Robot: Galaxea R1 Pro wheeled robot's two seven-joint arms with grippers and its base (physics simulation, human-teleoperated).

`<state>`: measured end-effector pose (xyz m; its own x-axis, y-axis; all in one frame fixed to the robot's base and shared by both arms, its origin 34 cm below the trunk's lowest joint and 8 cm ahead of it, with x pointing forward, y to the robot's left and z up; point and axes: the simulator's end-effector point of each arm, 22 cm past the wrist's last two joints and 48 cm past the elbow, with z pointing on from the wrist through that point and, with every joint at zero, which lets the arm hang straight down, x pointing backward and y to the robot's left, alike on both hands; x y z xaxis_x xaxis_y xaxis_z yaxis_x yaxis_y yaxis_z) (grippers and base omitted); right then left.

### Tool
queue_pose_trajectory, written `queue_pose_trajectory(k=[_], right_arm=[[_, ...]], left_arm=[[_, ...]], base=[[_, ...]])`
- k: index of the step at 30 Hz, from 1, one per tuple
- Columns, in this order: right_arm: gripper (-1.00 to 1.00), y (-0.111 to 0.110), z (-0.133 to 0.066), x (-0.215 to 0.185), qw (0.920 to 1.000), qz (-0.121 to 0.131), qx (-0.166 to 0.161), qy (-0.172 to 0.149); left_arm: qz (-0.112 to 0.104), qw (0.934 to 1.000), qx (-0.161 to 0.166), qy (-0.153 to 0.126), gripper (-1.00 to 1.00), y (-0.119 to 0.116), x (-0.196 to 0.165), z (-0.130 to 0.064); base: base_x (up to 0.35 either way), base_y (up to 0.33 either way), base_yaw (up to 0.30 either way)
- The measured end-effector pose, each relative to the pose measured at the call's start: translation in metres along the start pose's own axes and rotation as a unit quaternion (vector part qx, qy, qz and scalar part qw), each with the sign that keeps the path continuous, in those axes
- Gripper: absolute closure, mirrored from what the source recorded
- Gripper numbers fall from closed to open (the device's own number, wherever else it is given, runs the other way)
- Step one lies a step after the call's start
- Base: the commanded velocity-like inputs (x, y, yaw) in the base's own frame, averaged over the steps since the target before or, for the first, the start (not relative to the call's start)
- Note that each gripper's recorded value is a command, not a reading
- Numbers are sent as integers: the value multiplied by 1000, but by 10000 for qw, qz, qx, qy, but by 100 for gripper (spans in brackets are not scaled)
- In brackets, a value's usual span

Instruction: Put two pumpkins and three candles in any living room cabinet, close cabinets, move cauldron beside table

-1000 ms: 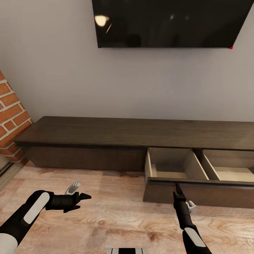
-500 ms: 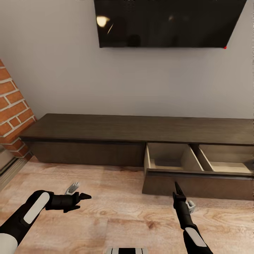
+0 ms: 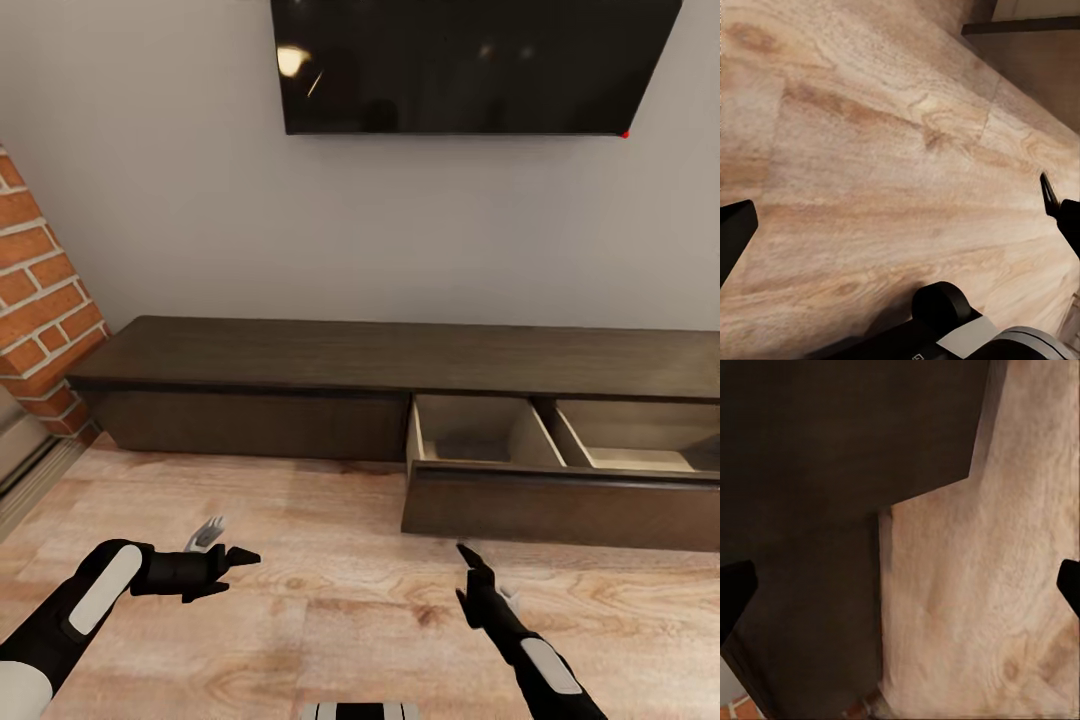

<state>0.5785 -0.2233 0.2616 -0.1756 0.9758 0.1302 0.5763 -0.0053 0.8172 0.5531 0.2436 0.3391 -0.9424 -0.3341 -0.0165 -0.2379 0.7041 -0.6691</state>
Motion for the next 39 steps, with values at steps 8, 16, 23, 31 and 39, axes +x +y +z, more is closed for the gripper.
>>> queue_pose_trajectory(k=[8,16,23,31,39], right_arm=[[-100,-13,-32,7,9901,141,493,1309],[-100,-26,-62,-13,9871,60,670,1456],[-100,-13,-69,-13,9870,59,686,1454],[-100,6,-75,-11,9870,72,662,1464],[-100,24,-81,-11,9875,97,636,1440]], left_arm=[[158,9999,7,-9,-100,-18,4,2],[471,9971,-551,214,-100,-21,24,18],[477,9960,-725,214,-100,-28,20,9],[478,9955,-787,206,-100,-38,15,-3],[473,9955,-789,204,-100,-51,10,-15]], base=[[-2,0,0],[0,0,0],[0,0,0],[0,0,0],[0,0,0]])
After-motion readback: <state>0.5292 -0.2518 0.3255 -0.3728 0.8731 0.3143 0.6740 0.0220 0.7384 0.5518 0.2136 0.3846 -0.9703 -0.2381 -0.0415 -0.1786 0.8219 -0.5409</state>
